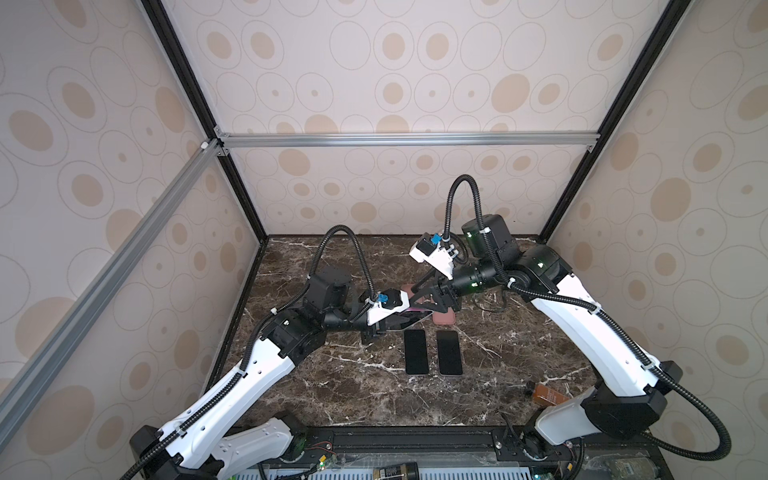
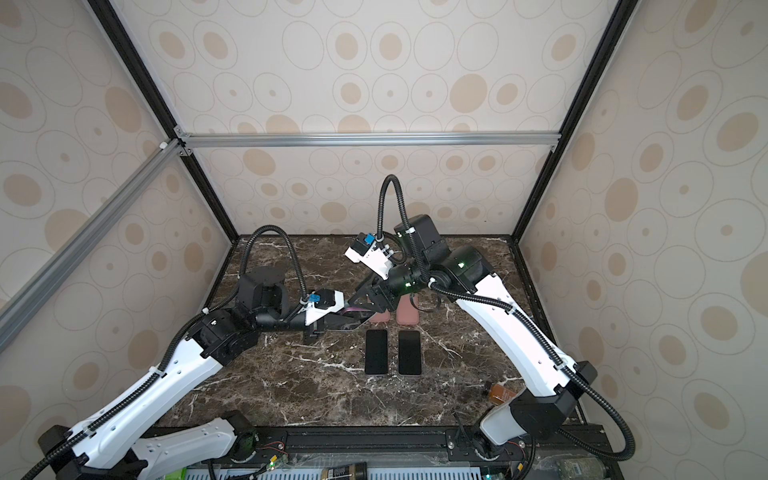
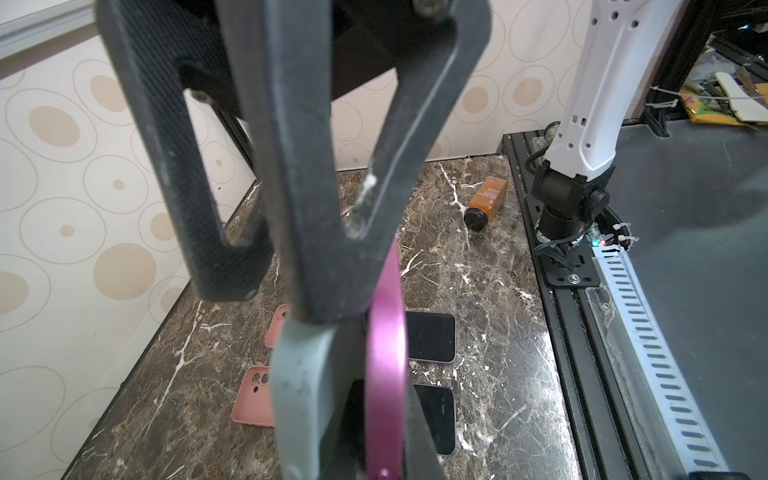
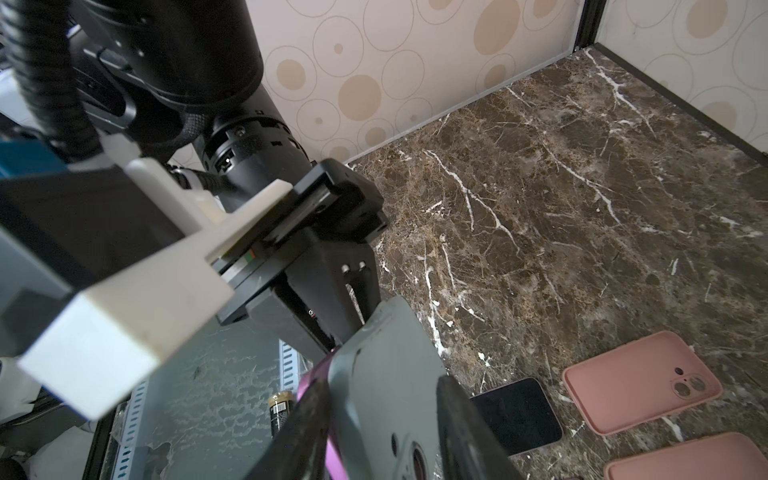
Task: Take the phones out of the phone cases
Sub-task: 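Peel the light-blue case off the phone with the right gripper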
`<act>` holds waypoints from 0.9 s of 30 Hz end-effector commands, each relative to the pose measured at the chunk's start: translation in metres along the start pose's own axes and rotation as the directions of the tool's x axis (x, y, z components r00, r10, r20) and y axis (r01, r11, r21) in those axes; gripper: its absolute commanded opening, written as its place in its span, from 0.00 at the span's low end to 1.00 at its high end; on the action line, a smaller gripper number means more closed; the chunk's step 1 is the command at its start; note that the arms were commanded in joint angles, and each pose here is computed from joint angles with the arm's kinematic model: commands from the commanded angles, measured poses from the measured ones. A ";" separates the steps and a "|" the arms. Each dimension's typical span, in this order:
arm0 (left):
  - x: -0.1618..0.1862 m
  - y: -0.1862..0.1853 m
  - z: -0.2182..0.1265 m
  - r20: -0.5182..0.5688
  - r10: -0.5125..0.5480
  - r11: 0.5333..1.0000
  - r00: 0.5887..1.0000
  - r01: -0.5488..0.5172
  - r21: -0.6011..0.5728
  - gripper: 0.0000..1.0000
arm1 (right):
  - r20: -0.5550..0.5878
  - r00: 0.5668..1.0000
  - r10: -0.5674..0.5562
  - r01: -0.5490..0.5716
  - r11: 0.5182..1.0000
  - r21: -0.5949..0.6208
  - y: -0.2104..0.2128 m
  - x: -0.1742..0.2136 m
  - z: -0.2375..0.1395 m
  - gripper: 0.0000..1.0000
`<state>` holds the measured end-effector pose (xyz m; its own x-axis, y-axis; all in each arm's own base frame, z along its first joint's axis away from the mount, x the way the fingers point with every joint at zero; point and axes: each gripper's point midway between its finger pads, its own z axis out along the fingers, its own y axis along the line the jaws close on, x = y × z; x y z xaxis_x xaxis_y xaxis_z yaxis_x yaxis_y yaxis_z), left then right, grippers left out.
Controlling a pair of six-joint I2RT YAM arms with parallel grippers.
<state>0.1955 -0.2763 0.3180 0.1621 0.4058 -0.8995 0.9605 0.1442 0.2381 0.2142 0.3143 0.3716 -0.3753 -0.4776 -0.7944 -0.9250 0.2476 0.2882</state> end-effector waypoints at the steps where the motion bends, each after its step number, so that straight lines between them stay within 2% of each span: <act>1: -0.033 0.001 -0.010 0.090 0.101 0.995 0.991 -0.100 -0.012 0.00 | -0.075 0.997 -0.012 0.017 0.998 0.059 -0.012 0.014 0.004 0.44; 8: -0.034 0.000 -0.011 0.095 0.102 0.995 0.990 -0.101 -0.012 0.00 | -0.126 0.992 -0.029 0.046 0.990 0.136 -0.024 0.026 0.009 0.43; 17: -0.035 0.001 -0.012 0.102 0.101 0.995 0.990 -0.099 -0.022 0.00 | -0.179 0.983 -0.033 0.045 0.997 0.064 -0.017 0.038 0.028 0.43; 27: -0.038 0.004 -0.020 0.117 0.116 0.991 0.986 -0.107 -0.081 0.00 | -0.219 0.976 -0.018 0.028 0.999 0.044 -0.010 0.055 0.021 0.42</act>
<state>0.1920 -0.2716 0.3007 0.1186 0.4482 -0.8860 0.9674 0.1488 0.2048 0.2186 0.3177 0.3375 -0.3260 -0.5840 -0.7434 -0.9424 0.2627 0.2069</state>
